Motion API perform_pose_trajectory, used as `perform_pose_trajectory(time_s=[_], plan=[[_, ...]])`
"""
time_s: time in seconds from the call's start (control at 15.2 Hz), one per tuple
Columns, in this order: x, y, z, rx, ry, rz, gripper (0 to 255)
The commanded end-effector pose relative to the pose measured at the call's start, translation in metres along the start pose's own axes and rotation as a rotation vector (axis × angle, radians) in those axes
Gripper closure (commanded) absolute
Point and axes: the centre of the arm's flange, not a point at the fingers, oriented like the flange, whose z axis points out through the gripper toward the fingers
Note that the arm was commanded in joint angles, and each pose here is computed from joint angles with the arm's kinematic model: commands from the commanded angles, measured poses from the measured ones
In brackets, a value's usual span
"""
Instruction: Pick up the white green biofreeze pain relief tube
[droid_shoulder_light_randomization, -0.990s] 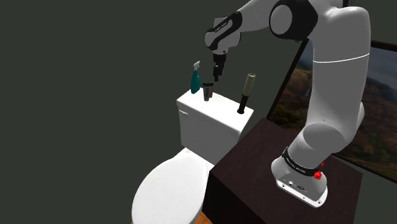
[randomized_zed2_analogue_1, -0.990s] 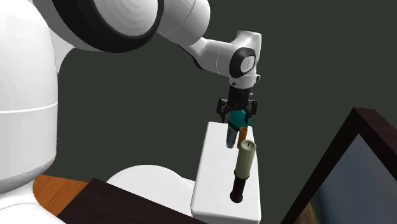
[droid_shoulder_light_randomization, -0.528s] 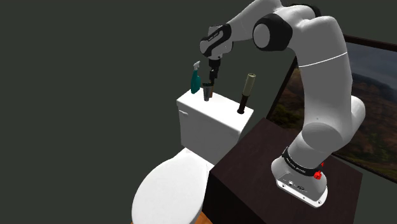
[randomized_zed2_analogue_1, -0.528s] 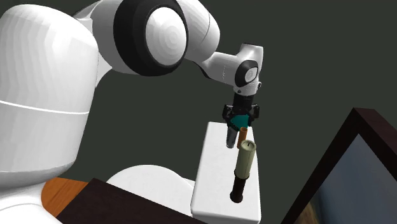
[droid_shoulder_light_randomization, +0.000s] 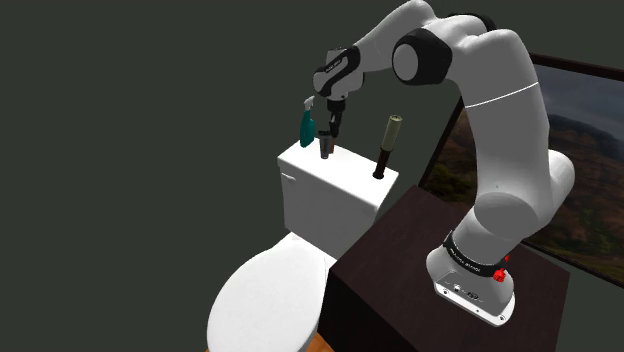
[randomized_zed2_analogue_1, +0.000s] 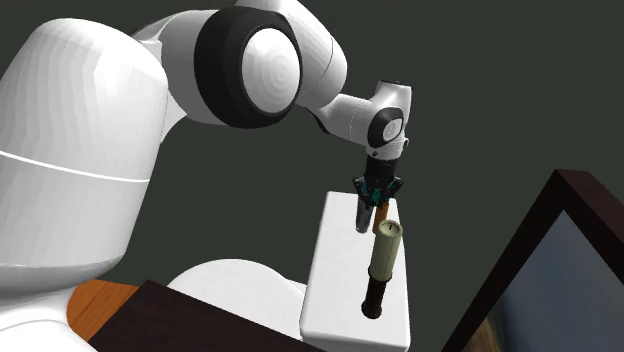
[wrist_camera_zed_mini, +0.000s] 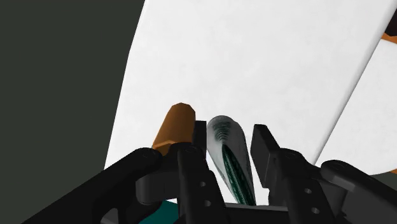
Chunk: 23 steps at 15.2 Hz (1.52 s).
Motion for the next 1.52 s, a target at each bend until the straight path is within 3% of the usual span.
perform_pose_trajectory(time_s=[0.0,0.46,1.45], plan=[[0.000,0.000,0.000,0.000,0.000,0.000,255],[0.000,0.000,0.001,0.000,0.000,0.000,255],[-0.007,-0.003,-0.078,0.000,0.000,0.000,255]])
